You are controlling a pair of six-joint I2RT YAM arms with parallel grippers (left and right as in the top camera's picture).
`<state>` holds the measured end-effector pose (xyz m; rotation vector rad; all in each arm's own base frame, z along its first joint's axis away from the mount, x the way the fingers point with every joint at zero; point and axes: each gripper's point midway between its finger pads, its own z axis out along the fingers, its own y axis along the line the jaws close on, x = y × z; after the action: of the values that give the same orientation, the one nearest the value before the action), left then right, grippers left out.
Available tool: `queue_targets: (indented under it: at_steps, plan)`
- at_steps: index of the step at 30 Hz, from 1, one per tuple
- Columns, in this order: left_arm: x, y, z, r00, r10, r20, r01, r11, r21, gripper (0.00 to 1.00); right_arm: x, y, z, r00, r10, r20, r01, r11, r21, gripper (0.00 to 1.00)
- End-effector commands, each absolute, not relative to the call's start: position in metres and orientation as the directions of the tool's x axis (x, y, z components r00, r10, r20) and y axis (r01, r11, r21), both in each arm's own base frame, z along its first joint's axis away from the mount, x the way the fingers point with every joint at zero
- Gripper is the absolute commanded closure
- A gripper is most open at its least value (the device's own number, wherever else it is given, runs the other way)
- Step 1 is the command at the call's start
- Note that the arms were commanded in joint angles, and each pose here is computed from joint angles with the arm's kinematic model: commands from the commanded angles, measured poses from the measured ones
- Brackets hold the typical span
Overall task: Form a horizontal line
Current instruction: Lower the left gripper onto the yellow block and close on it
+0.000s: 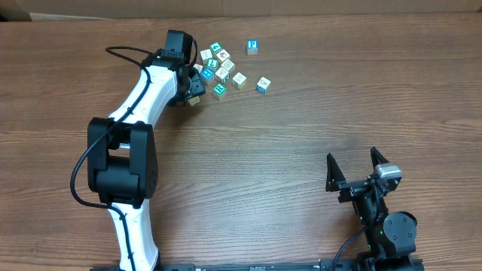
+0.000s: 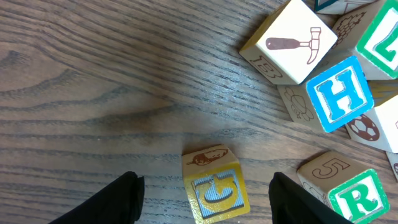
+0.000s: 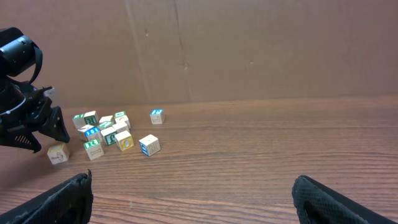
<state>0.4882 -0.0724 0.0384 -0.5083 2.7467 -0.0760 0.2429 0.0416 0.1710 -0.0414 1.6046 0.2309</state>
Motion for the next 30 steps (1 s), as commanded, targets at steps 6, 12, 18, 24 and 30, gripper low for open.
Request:
queue_targets:
  at_steps: [6,12,18,24,30]
  plan:
    - [0.484,-0.078,0.022,-0.876,-0.363,-0.318,-0.347,0.932,-0.108,0.42,0.243,0.042,0.17,-0.047,0.124,-0.991,-0.172,0.977,0.13,0.0]
    - [0.483,-0.08,0.014,-0.874,-0.359,-0.328,-0.341,0.933,-0.112,0.42,0.243,0.042,0.17,-0.047,0.124,-0.991,-0.171,0.977,0.13,0.0]
    - [0.484,-0.08,0.014,-0.872,-0.359,-0.332,-0.341,0.933,-0.113,0.48,0.243,0.042,0.17,-0.047,0.124,-0.991,-0.171,0.977,0.13,0.0]
    - [0.482,-0.086,0.011,-0.876,-0.346,-0.335,-0.328,0.938,-0.109,0.5,0.243,0.042,0.17,-0.047,0.124,-0.991,-0.171,0.977,0.13,0.0]
    - [0.481,-0.085,0.005,-0.881,-0.344,-0.325,-0.329,0.939,-0.102,0.58,0.243,0.042,0.17,-0.047,0.124,-0.991,-0.171,0.977,0.13,0.0]
